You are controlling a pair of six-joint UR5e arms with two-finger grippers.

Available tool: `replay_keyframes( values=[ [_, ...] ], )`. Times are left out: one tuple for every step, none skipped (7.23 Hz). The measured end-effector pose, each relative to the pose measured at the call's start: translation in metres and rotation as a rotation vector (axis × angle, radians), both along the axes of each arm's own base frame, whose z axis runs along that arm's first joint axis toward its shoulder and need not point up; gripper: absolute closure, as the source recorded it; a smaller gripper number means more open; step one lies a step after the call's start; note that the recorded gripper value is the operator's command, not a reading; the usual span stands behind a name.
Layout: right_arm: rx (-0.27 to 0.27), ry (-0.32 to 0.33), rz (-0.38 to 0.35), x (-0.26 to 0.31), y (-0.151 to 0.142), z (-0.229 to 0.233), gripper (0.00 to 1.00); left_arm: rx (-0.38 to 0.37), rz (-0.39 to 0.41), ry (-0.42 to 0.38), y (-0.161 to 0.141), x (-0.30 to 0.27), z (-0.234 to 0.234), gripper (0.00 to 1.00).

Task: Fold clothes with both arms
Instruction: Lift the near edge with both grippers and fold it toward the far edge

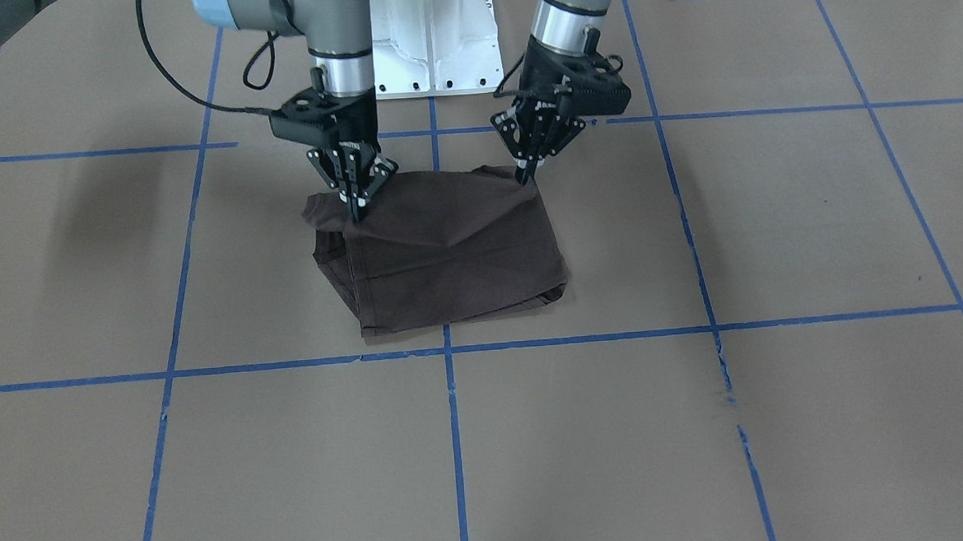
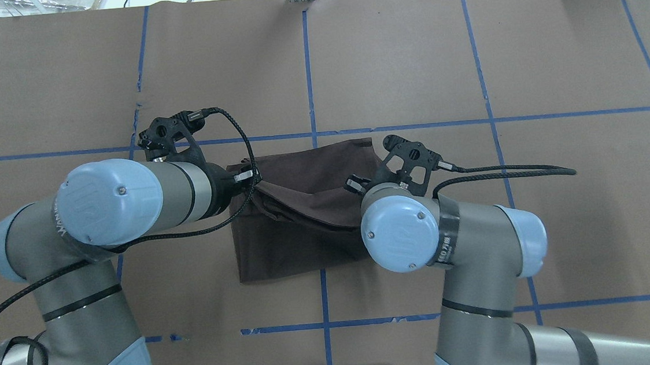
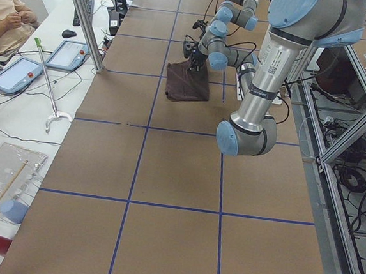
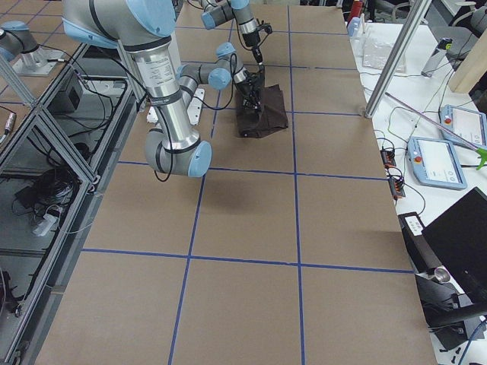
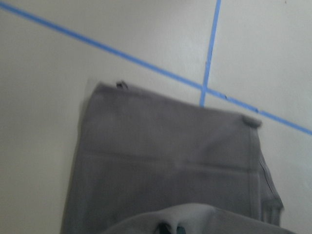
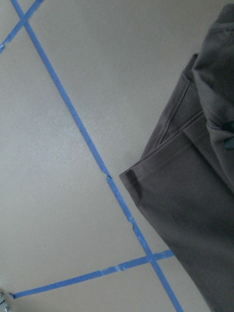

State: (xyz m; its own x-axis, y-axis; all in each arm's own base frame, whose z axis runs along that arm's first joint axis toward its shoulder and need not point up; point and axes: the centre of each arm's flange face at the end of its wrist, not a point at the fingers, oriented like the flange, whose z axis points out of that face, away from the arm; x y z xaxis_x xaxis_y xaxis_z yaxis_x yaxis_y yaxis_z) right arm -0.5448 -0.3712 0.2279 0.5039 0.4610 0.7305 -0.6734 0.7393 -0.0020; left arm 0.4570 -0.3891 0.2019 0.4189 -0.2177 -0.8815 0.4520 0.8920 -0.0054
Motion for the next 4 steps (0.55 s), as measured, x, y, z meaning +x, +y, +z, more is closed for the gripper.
replay_keyframes(
  values=[
    [0.012, -0.003, 0.008, -0.022, -0.029, 0.014, 1.00, 0.006, -0.015, -0.009, -0.019, 0.009, 0.018, 1.00],
    [0.024, -0.004, 0.007, -0.035, -0.051, 0.028, 1.00, 0.006, -0.033, -0.021, -0.039, 0.017, 0.036, 1.00],
    [0.025, -0.001, 0.003, -0.040, -0.064, 0.037, 1.00, 0.009, -0.046, -0.035, -0.056, 0.025, 0.054, 1.00],
    [0.022, 0.003, 0.001, -0.043, -0.070, 0.042, 1.00, 0.011, -0.049, -0.052, -0.068, 0.034, 0.071, 1.00]
  ],
)
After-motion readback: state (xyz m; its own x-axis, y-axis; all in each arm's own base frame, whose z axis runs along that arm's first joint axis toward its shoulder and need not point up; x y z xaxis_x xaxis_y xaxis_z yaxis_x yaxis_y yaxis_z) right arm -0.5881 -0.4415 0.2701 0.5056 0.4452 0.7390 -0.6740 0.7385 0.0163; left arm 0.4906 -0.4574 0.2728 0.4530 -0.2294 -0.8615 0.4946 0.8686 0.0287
